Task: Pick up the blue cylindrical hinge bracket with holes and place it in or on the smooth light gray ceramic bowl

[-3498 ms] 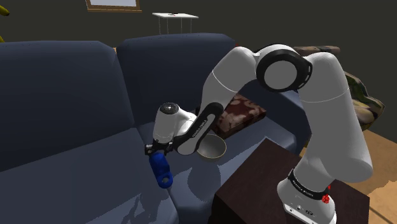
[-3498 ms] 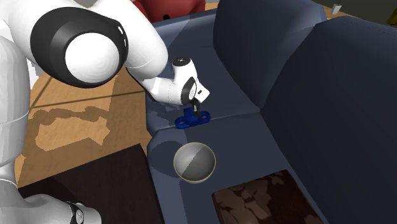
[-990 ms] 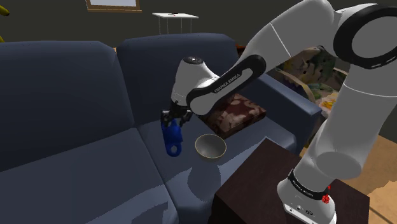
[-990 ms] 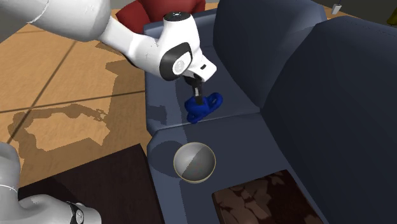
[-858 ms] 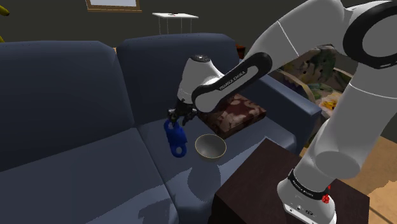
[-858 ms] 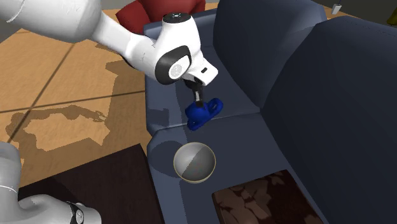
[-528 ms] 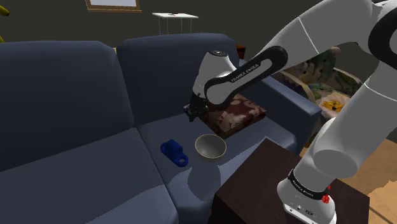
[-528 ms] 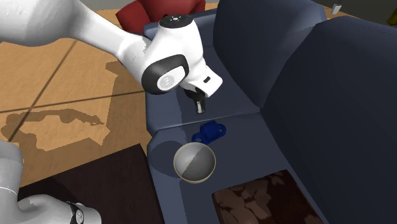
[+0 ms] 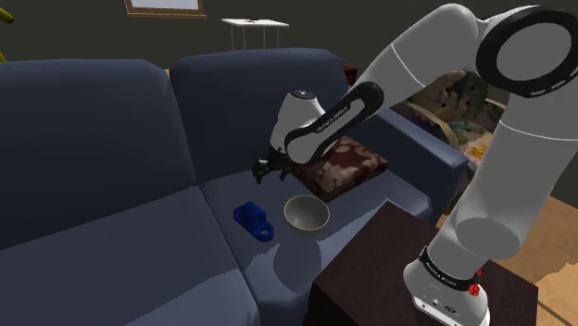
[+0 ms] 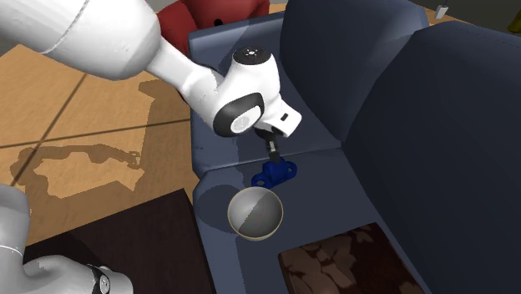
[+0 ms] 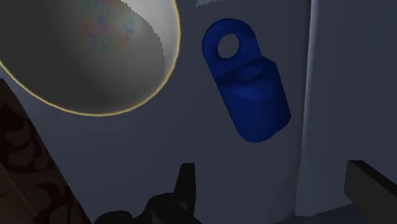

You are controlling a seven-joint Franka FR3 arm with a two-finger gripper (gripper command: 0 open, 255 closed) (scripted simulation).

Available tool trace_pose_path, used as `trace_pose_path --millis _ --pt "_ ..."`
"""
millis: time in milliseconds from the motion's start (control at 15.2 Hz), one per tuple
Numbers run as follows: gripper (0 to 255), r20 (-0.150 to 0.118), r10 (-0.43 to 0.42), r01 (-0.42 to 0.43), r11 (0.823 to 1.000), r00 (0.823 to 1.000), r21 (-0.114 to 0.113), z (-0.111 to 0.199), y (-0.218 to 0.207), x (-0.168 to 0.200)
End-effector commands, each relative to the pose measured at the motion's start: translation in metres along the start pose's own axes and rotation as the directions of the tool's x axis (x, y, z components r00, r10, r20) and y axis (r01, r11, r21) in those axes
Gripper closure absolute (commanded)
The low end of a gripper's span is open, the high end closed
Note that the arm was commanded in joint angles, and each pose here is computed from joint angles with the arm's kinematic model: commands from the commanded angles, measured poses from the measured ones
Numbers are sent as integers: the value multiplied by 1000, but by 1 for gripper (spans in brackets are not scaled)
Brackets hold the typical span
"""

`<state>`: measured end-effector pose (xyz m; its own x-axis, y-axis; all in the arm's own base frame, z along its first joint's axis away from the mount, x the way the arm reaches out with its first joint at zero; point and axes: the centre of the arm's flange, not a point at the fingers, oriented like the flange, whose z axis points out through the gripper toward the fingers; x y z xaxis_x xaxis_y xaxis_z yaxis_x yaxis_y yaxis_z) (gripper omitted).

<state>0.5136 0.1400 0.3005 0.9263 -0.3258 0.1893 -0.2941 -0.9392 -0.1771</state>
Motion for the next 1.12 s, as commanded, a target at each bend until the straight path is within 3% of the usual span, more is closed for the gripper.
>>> trace_pose_path --millis 0,594,1056 --pt "0 6 -35 35 999 999 6 28 -6 9" --pt "0 33 -184 183 983 982 34 140 -32 40" --pt "0 34 -189 188 982 981 35 175 -34 40"
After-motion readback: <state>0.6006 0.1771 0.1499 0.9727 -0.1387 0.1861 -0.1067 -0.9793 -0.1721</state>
